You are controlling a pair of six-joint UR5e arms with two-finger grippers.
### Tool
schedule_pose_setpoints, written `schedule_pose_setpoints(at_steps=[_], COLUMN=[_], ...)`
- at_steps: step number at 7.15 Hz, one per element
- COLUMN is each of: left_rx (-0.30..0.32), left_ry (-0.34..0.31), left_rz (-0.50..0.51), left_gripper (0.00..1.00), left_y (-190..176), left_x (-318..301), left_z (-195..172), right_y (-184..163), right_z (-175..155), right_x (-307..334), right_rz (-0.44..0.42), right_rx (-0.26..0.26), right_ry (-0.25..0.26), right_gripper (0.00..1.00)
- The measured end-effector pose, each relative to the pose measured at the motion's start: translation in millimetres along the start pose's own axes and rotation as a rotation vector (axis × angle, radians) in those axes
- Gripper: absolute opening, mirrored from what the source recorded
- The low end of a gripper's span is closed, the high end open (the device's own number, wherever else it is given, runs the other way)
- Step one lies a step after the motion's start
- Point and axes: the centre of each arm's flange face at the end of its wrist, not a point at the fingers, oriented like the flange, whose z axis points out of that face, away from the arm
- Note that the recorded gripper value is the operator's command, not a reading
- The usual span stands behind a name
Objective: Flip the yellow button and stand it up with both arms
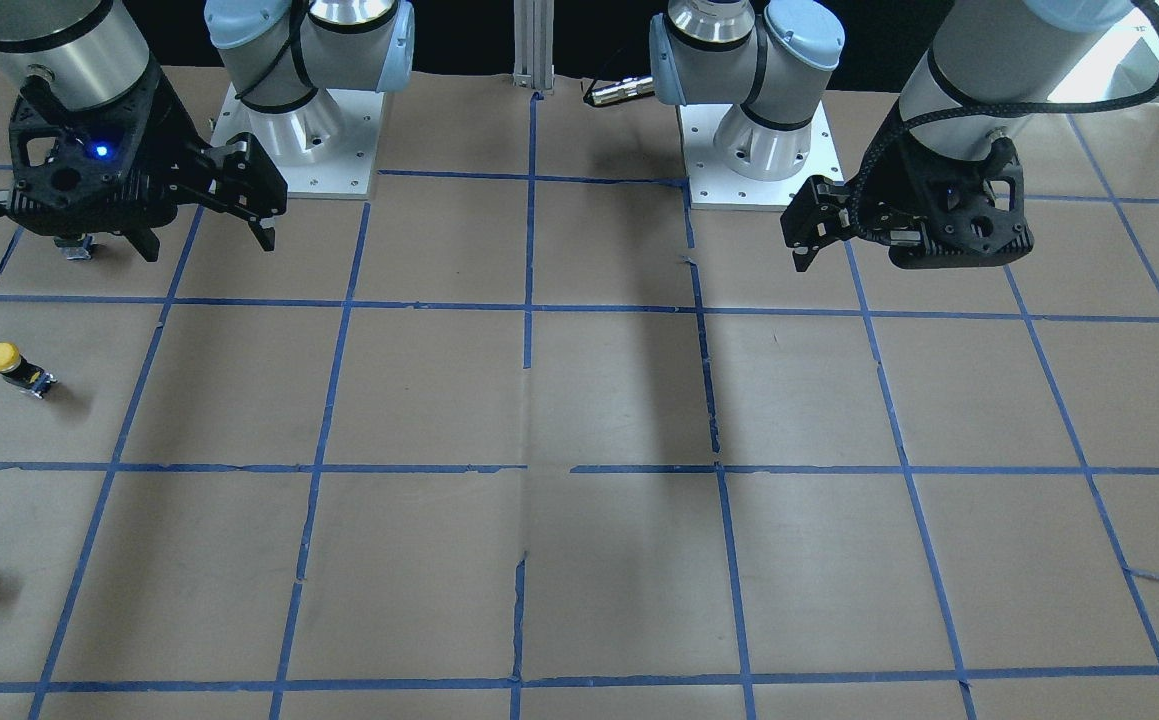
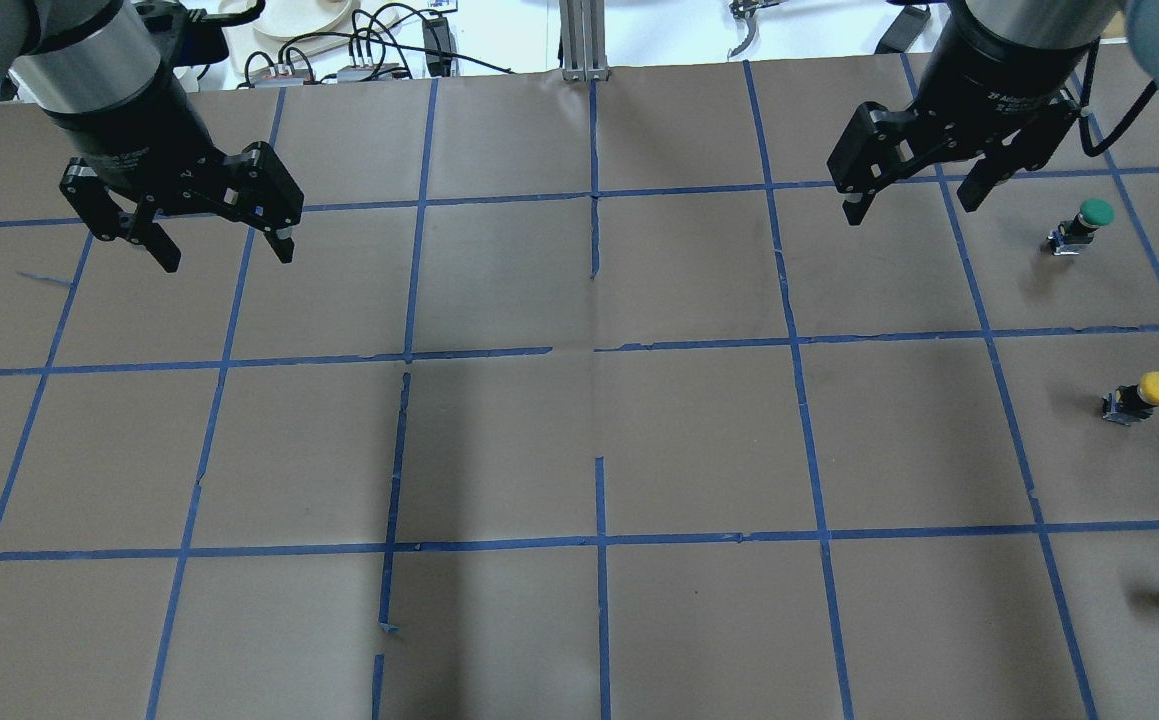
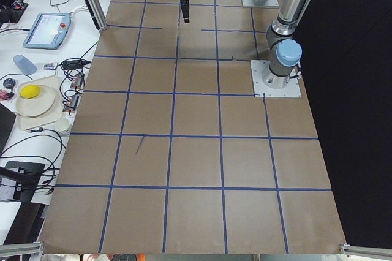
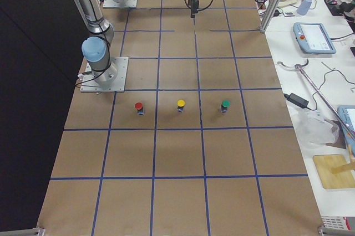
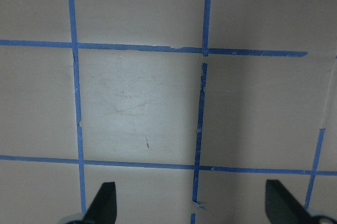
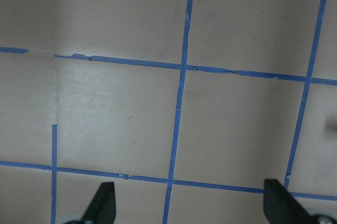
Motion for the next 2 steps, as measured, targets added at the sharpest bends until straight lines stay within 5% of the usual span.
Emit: schedule_pose_setpoints(at_steps=[2], left_rx=[-0.001], left_ry=[-0.005], left_rz=[0.001], left_gripper=[1.0], left_y=[0.2], left_x=[-0.4], left_z=[0.3], right_y=[-0.2], right_z=[0.6], right_x=[-1.3], right_rz=[0.004], right_rx=[0.0], right_ry=[-0.006], right_gripper=[0.99])
